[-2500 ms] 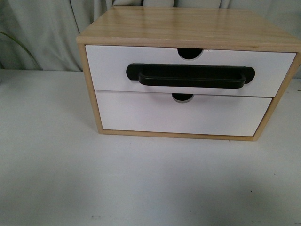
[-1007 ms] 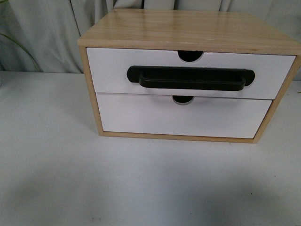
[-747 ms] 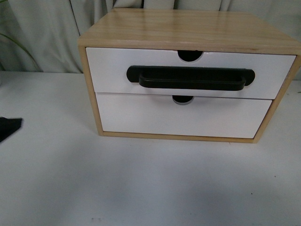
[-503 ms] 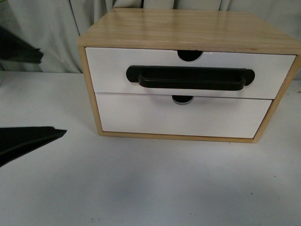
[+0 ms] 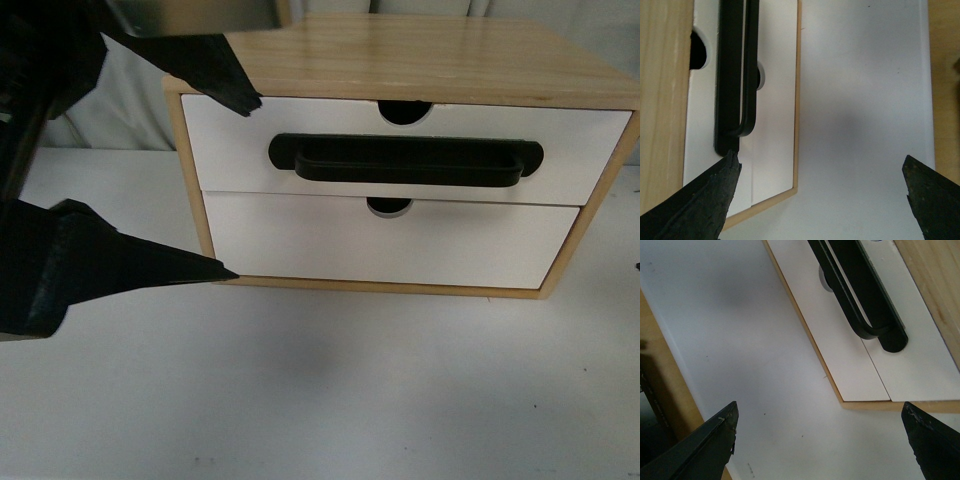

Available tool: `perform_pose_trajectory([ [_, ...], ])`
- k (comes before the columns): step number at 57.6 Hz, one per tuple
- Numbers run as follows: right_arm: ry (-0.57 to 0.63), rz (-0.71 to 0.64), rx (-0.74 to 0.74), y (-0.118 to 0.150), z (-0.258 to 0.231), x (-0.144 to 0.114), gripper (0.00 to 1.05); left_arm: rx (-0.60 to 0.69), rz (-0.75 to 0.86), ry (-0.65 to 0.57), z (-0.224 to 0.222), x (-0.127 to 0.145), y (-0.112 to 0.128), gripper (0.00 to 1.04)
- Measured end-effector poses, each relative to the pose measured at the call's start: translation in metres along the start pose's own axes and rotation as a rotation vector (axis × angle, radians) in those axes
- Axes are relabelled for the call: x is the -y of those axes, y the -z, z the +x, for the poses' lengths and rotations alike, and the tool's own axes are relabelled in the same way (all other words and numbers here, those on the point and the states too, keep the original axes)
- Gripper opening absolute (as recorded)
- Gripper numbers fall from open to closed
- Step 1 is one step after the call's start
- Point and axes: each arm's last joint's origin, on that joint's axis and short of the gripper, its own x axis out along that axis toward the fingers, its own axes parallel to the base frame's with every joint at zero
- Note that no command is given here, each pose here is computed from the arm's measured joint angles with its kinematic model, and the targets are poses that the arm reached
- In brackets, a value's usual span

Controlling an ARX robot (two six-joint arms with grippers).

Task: Pull drawer

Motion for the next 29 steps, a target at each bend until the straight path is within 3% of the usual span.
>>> perform_pose_trajectory([
  [12, -0.042, -0.031, 0.007, -0.003, 0.019, 0.007, 0.96, 0.001, 0.042, 0.020, 0.018, -0.013, -0.010, 0.98],
  [29, -0.079, -0.061, 0.036, -0.013, 0.040, 0.018, 0.96, -0.047, 0.057, 0.036, 0.046, -0.022, -0.006, 0.98],
])
